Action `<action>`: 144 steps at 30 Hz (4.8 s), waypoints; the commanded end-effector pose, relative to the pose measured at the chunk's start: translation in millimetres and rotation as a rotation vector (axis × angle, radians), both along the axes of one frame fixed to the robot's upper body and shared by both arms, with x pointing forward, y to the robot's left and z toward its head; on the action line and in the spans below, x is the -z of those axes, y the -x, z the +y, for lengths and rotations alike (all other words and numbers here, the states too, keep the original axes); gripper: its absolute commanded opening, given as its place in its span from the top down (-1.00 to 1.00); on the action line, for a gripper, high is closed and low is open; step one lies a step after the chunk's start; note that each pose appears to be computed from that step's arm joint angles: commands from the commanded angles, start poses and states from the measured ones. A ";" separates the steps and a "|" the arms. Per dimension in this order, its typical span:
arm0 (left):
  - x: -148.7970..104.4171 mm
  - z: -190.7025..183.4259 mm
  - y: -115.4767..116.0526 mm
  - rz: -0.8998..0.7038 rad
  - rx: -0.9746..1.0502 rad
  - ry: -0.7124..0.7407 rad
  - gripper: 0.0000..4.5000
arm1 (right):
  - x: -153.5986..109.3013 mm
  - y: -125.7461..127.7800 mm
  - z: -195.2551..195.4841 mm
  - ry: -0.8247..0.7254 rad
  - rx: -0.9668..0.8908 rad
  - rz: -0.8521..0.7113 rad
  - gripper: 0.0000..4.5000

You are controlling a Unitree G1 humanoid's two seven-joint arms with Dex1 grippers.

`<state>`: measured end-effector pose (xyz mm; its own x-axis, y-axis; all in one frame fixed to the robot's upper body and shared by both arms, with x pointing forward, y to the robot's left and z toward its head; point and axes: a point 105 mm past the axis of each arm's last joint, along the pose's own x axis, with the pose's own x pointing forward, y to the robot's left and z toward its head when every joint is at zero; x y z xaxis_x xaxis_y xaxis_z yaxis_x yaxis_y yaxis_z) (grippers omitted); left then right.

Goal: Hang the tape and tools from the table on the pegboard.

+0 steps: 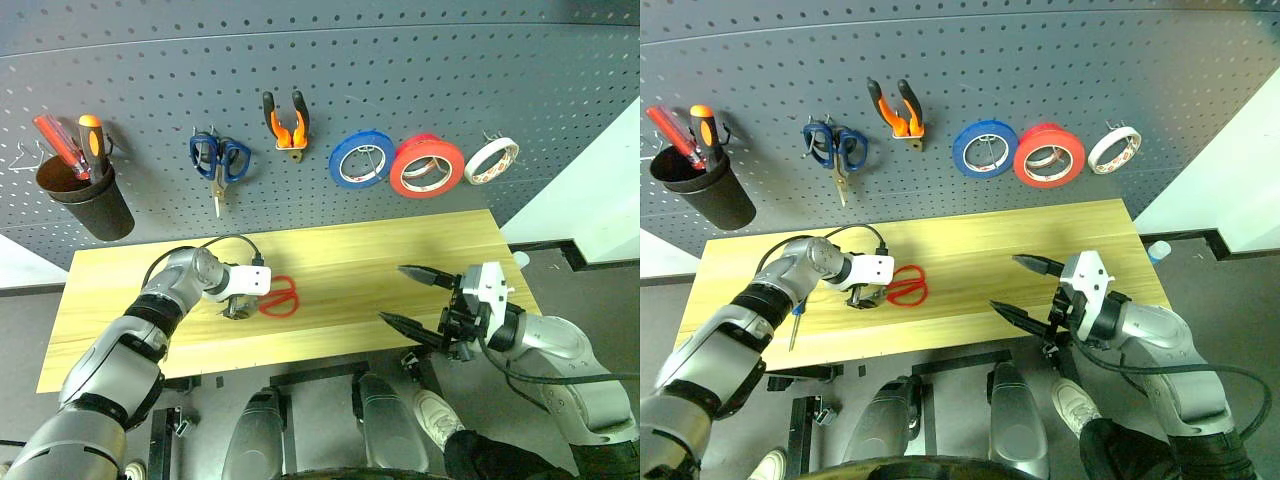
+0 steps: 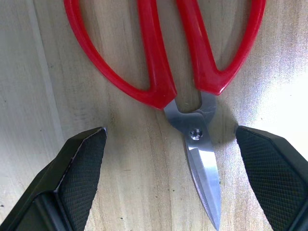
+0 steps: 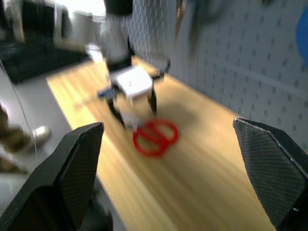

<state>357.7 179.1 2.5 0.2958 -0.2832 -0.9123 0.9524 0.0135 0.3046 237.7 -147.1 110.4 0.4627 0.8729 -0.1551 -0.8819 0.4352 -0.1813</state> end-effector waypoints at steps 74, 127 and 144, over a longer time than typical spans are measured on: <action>-163.5 76.0 62.1 -0.891 -0.676 1.240 0.89 | -147.2 -13.2 64.8 -0.238 -0.378 -0.366 -1.00; 8.9 139.5 29.2 -0.122 -1.369 0.399 -0.98 | 0.8 -1.1 25.6 0.096 -0.260 -0.150 -1.00; 30.5 128.6 31.6 -0.007 -1.398 0.386 -0.10 | 19.6 -1.8 8.8 0.171 -0.243 -0.164 -1.00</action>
<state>334.3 303.6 -19.5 0.5612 -0.0086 -0.8277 0.1066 0.9924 0.0620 237.9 -137.0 84.6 0.2728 0.9284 -0.2521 -0.9216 0.1769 -0.3456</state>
